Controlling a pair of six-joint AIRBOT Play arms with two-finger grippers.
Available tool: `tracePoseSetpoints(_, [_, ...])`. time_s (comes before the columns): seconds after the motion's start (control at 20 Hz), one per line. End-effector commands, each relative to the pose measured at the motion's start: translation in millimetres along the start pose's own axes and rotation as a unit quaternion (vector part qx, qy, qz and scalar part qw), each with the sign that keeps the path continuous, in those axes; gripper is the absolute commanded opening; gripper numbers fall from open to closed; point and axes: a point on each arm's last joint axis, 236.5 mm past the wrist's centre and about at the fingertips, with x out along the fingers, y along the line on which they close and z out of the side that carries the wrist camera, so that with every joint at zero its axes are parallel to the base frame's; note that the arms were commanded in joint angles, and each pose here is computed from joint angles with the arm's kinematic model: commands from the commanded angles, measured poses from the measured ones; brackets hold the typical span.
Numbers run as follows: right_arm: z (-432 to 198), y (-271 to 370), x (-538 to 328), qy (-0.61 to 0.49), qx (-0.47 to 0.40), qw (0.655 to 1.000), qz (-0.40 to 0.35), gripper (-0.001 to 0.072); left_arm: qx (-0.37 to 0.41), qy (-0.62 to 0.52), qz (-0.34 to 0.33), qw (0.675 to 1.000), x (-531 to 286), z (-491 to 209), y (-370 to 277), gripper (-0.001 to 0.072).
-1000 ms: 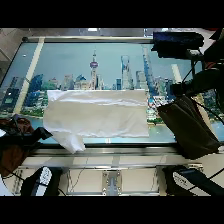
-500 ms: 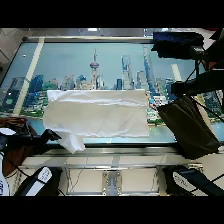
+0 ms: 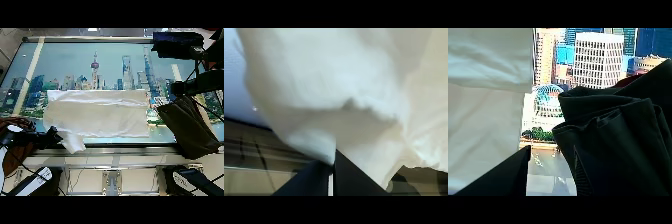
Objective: Fold the shirts.
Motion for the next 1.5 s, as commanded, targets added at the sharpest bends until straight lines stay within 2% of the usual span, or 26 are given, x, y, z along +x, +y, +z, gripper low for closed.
tracePoseSetpoints(0.0, [-2.2, -1.8, -2.7, 0.003, 0.001, 1.000, -0.004, 0.0309, 0.009, 0.013, -0.005, 1.000, 0.7, -6.0, -4.6, 0.0010])
tracePoseSetpoints(0.05, [-3.7, -6.9, -5.3, 0.003, -0.001, 1.000, -0.014, 0.0310, 0.013, 0.010, -0.006, 1.000, -1.3, -6.2, -6.3, 0.0010])
tracePoseSetpoints(0.15, [-19.4, -41.0, -12.5, 0.028, -0.010, 0.996, -0.086, 0.0311, 0.022, -0.005, -0.007, 1.000, -7.2, -3.0, -9.7, 0.0010])
tracePoseSetpoints(0.2, [-41.7, -59.8, -11.8, 0.062, -0.003, 0.991, -0.118, 0.0311, 0.026, -0.014, -0.007, 1.000, -10.5, -1.1, -11.7, 0.0010])
tracePoseSetpoints(0.25, [-69.3, -67.3, -3.3, 0.095, 0.020, 0.988, -0.119, 0.0311, 0.031, -0.022, -0.008, 0.999, -13.3, 0.2, -13.4, 0.0010])
tracePoseSetpoints(0.3, [-105.0, -65.8, 14.0, 0.126, 0.049, 0.986, -0.098, 0.0311, 0.035, -0.030, -0.009, 0.999, -16.3, 1.4, -15.1, 0.0010])
tracePoseSetpoints(0.4, [-174.2, -28.9, 61.3, 0.154, 0.145, 0.977, -0.005, 0.0309, 0.042, -0.041, -0.009, 0.998, -20.7, 2.9, -17.8, 0.0010])
tracePoseSetpoints(0.45, [-199.2, 1.4, 83.9, 0.151, 0.201, 0.966, 0.054, 0.0268, 0.044, -0.046, -0.010, 0.998, -22.4, 3.6, -18.9, 0.0010])
tracePoseSetpoints(0.5, [-219.0, 33.7, 103.6, 0.145, 0.258, 0.948, 0.113, 0.0229, 0.046, -0.049, -0.010, 0.998, -23.7, 4.0, -19.5, 0.0010])
tracePoseSetpoints(0.6, [-244.6, 80.5, 125.6, 0.154, 0.374, 0.893, 0.198, 0.0236, 0.047, -0.051, -0.010, 0.998, -24.4, 4.2, -20.1, 0.0010])
tracePoseSetpoints(0.7, [-255.2, 99.0, 130.8, 0.167, 0.429, 0.857, 0.231, 0.0429, 0.047, -0.051, -0.010, 0.998, -24.4, 4.1, -20.0, 0.0010])
tracePoseSetpoints(0.85, [-240.3, 98.8, 132.0, 0.144, 0.449, 0.849, 0.239, 0.0427, 0.047, -0.051, -0.010, 0.998, -24.4, 4.2, -20.1, 0.0010])
tracePoseSetpoints(1.1, [-221.9, 88.2, 154.4, 0.099, 0.500, 0.836, 0.203, 0.0417, 0.047, -0.051, -0.010, 0.998, -24.4, 4.1, -20.1, 0.0010])
tracePoseSetpoints(1.3, [-246.1, 105.1, 166.1, 0.161, 0.498, 0.831, 0.187, 0.0415, 0.047, -0.051, -0.011, 0.998, -24.3, 4.0, -20.2, 0.0010])
tracePoseSetpoints(1.35, [-247.7, 106.6, 168.1, 0.164, 0.494, 0.834, 0.184, 0.0351, 0.047, -0.051, -0.011, 0.998, -24.3, 3.9, -20.2, 0.0010])
tracePoseSetpoints(1.4, [-243.8, 106.0, 169.1, 0.157, 0.493, 0.836, 0.184, 0.0143, 0.047, -0.049, -0.011, 0.998, -24.2, 3.0, -20.3, 0.0010])
tracePoseSetpoints(1.45, [-235.5, 105.4, 168.3, 0.146, 0.491, 0.838, 0.187, 0.0022, 0.047, -0.047, -0.011, 0.998, -24.2, 2.1, -20.4, 0.0010])
